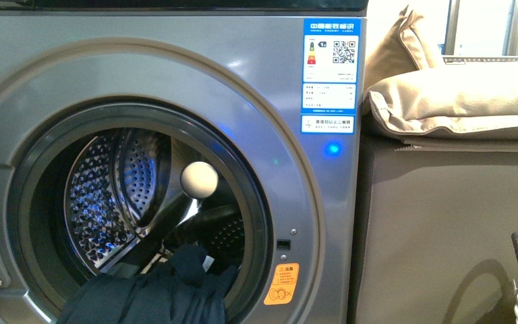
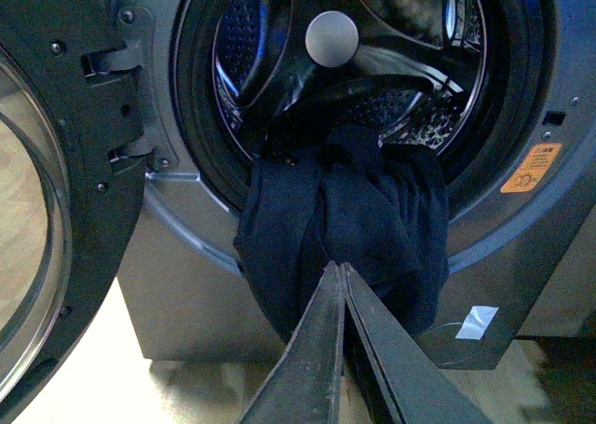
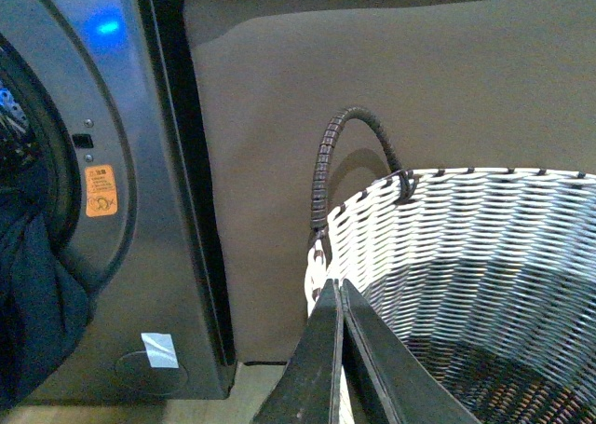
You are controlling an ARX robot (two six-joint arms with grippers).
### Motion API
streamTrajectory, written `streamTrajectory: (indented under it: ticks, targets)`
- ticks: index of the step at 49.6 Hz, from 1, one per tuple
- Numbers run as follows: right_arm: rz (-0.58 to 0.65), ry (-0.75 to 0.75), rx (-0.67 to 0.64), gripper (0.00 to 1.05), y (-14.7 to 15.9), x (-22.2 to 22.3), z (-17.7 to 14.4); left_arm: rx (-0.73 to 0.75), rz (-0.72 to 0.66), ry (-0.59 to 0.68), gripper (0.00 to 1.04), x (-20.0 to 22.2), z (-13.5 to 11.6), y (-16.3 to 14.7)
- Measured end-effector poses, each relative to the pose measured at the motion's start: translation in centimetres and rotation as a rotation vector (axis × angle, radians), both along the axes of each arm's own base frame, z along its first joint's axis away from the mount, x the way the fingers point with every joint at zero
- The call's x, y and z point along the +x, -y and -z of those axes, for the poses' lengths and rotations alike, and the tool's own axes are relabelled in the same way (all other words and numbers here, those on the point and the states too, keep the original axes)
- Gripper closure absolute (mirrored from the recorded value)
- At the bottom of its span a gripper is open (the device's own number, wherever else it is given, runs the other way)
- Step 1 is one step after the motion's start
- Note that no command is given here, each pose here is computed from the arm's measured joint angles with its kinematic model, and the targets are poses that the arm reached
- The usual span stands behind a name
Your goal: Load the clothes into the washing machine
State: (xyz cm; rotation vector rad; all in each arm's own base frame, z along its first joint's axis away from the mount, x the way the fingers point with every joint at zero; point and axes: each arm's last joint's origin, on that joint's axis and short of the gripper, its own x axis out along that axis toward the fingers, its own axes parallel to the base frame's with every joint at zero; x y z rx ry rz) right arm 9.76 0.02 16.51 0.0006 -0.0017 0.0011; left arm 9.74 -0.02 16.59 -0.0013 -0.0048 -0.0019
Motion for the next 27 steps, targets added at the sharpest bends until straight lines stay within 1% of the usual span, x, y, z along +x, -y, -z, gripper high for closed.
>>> streamTrajectory:
  ticks: [1, 2, 4, 5, 8, 11, 15, 16, 18, 19, 25, 26, 27]
  targets:
    - [0.0, 0.0, 0.0, 1.02, 0.0, 0.0, 0.0, 0.0, 0.0, 0.0, 1.01, 0.0, 0.0, 0.0]
    - [0.0, 0.0, 0.0, 1.02, 0.0, 0.0, 0.0, 0.0, 0.0, 0.0, 0.99, 0.0, 0.0, 0.0]
    - [0.0, 0.0, 0.0, 1.02, 0.0, 0.0, 0.0, 0.0, 0.0, 0.0, 0.92, 0.0, 0.0, 0.0]
    - [0.0, 0.0, -0.001, 0.99, 0.0, 0.0, 0.0, 0.0, 0.0, 0.0, 0.88, 0.0, 0.0, 0.0]
    - [0.0, 0.0, -0.001, 0.89, 0.0, 0.0, 0.0, 0.0, 0.0, 0.0, 0.77, 0.0, 0.0, 0.0]
    - [0.0, 0.0, -0.001, 0.73, 0.0, 0.0, 0.0, 0.0, 0.0, 0.0, 0.61, 0.0, 0.0, 0.0]
    - [0.0, 0.0, -0.001, 0.61, 0.0, 0.0, 0.0, 0.0, 0.0, 0.0, 0.47, 0.0, 0.0, 0.0]
    - [0.0, 0.0, -0.001, 0.55, 0.0, 0.0, 0.0, 0.0, 0.0, 0.0, 0.43, 0.0, 0.0, 0.0]
    - [0.0, 0.0, -0.001, 0.45, 0.0, 0.0, 0.0, 0.0, 0.0, 0.0, 0.33, 0.0, 0.0, 0.0]
    - [0.0, 0.0, -0.001, 0.43, 0.0, 0.0, 0.0, 0.0, 0.0, 0.0, 0.29, 0.0, 0.0, 0.0]
    - [0.0, 0.0, -0.001, 0.22, 0.0, 0.0, 0.0, 0.0, 0.0, 0.0, 0.08, 0.0, 0.0, 0.0]
    - [0.0, 0.0, -0.001, 0.19, 0.0, 0.0, 0.0, 0.0, 0.0, 0.0, 0.05, 0.0, 0.0, 0.0]
    - [0.0, 0.0, -0.001, 0.15, 0.0, 0.0, 0.0, 0.0, 0.0, 0.0, 0.05, 0.0, 0.0, 0.0]
